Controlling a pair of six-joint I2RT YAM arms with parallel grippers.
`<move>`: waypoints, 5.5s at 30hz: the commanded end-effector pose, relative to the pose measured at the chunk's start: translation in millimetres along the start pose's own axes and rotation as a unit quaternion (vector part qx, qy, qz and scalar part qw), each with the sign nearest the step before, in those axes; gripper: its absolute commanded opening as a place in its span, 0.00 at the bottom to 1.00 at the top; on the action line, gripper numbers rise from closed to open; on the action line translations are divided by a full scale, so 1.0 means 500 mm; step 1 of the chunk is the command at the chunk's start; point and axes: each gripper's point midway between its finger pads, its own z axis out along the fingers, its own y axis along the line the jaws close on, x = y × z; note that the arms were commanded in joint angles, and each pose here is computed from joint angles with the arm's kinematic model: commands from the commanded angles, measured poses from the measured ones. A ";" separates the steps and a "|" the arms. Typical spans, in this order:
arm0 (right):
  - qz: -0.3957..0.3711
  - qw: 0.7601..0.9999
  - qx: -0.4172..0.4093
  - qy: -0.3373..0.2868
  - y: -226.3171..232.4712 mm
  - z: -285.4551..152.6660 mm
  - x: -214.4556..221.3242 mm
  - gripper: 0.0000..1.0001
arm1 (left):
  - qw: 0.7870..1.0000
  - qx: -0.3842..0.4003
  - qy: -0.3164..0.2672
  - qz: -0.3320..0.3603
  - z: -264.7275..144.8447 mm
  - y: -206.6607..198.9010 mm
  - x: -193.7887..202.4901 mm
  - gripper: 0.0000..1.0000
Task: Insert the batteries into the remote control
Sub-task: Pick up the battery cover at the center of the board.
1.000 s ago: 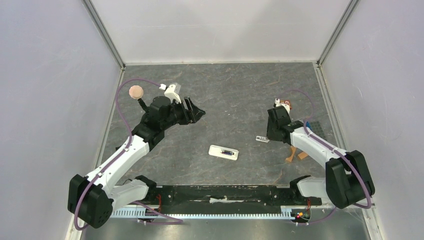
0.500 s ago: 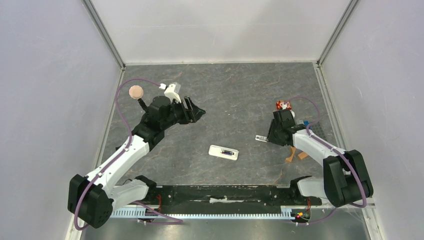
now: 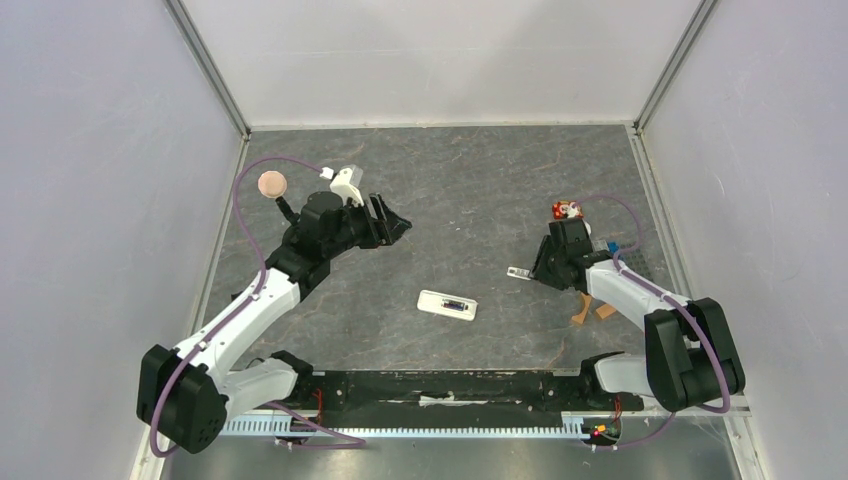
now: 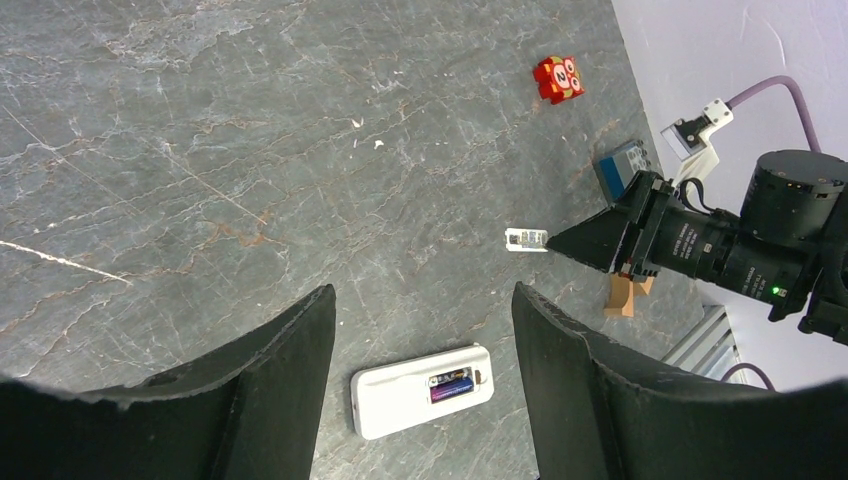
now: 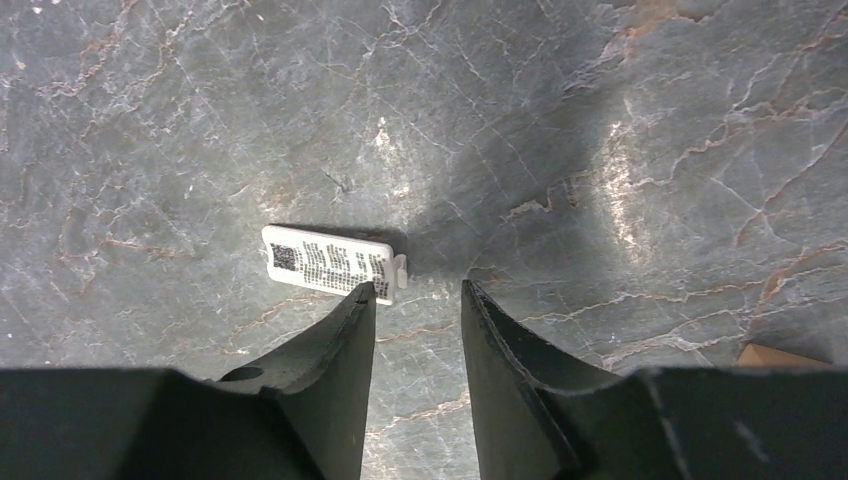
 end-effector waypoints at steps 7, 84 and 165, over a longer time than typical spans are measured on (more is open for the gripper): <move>0.019 0.999 -0.031 -0.023 0.032 0.000 -0.031 0.41 | 0.999 0.019 -0.028 0.010 0.006 -0.031 -0.048 0.70; 0.118 0.986 -0.115 0.031 0.090 -0.014 -0.004 0.00 | 1.000 0.021 -0.016 -0.012 0.024 -0.024 -0.030 0.69; -0.407 0.904 -0.077 0.106 0.158 0.006 0.038 0.22 | 0.999 0.039 0.015 0.002 0.054 -0.028 -0.022 0.79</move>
